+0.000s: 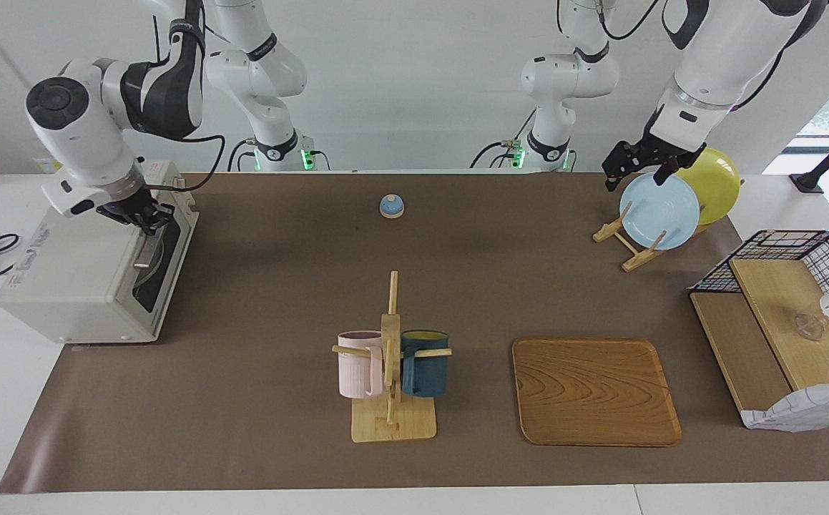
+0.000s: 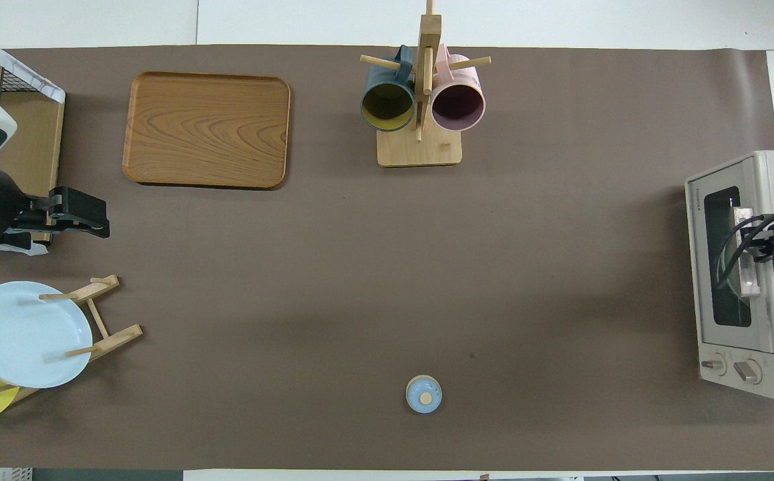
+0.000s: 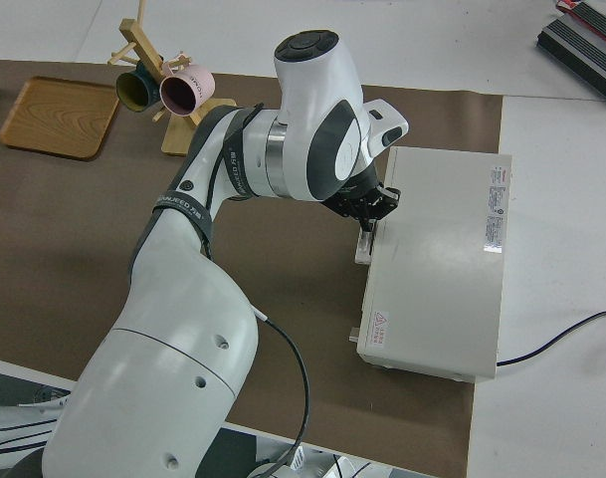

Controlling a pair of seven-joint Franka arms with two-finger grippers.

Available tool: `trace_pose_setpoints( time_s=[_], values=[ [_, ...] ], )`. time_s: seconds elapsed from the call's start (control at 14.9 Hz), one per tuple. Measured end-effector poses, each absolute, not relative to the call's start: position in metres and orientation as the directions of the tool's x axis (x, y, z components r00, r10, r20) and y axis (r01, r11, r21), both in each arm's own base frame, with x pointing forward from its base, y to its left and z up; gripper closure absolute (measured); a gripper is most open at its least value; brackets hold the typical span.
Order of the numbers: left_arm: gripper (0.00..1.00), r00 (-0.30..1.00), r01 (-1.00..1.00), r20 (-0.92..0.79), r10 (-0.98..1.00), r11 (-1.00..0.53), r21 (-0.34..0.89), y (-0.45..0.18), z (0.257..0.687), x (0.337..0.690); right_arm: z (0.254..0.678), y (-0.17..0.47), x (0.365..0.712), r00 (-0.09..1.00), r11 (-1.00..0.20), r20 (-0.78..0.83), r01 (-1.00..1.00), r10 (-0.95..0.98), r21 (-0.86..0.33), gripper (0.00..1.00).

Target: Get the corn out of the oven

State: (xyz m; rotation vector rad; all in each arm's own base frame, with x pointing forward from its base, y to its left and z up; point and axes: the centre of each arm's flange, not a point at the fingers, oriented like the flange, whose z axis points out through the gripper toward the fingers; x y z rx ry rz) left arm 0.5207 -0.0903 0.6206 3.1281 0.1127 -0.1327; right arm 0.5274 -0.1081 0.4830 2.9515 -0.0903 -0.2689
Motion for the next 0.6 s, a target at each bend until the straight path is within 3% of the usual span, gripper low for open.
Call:
trace_pose_setpoints(
  time_s=[0.6],
  values=[
    [0.00,0.994,0.072,-0.085,0.071,-0.997,0.006,-0.090,0.621,0.521,0.471,-0.108,0.525,0.986,-0.983,-0.155,-0.039,-0.067,0.178,0.99]
  ],
)
